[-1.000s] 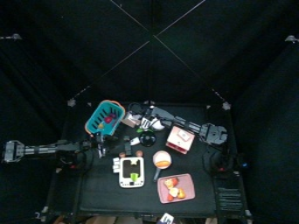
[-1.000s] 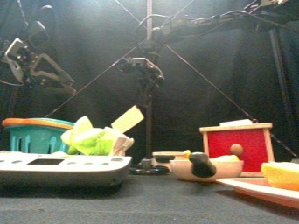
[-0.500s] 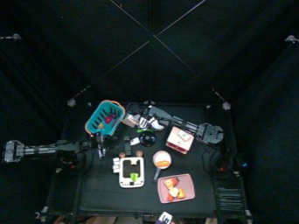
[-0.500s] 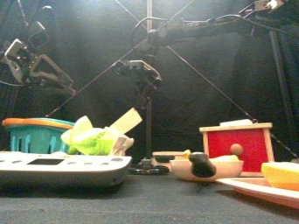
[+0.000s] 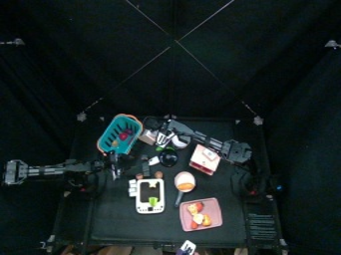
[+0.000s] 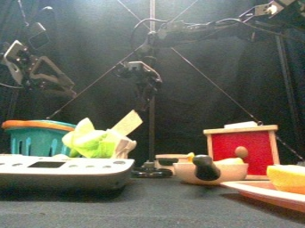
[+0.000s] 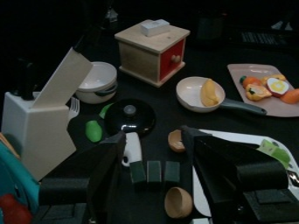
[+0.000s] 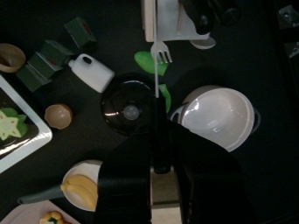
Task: Put cleaver back in holder
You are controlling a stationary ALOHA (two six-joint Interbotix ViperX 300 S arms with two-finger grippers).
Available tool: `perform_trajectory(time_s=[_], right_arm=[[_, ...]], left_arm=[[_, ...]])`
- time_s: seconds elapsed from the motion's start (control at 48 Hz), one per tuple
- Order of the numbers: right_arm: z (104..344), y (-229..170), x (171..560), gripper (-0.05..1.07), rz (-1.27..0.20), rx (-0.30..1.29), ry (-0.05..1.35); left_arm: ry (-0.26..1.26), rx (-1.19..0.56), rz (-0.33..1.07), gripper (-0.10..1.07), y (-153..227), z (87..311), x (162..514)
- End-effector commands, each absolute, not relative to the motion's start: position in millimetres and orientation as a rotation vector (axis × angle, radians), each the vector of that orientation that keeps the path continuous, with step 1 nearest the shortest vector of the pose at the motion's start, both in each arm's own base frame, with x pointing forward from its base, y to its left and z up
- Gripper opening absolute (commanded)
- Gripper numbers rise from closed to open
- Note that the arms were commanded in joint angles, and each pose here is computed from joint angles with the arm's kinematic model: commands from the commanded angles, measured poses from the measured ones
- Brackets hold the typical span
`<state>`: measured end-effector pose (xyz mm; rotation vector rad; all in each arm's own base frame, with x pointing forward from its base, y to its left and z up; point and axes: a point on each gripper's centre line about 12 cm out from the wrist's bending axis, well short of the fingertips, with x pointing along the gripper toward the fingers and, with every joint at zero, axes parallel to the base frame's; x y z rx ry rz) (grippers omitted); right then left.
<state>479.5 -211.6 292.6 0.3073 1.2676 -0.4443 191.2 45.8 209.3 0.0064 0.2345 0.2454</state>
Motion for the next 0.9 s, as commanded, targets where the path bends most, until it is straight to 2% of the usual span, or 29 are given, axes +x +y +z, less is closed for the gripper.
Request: perform_trajectory(time_s=[0.0,0.875], right_arm=[[318.2,-213.7,473.3,0.38,-0.444,0.317,1.211],[313.4,-218.9,475.8,0.4,-0.428,0.354,1.211]], left_arm=[[0.221,0.012,0.247,0.89,46.5,213.6,193.0],[0.223,0.012,0.248,0.89,46.8,213.1,192.7]])
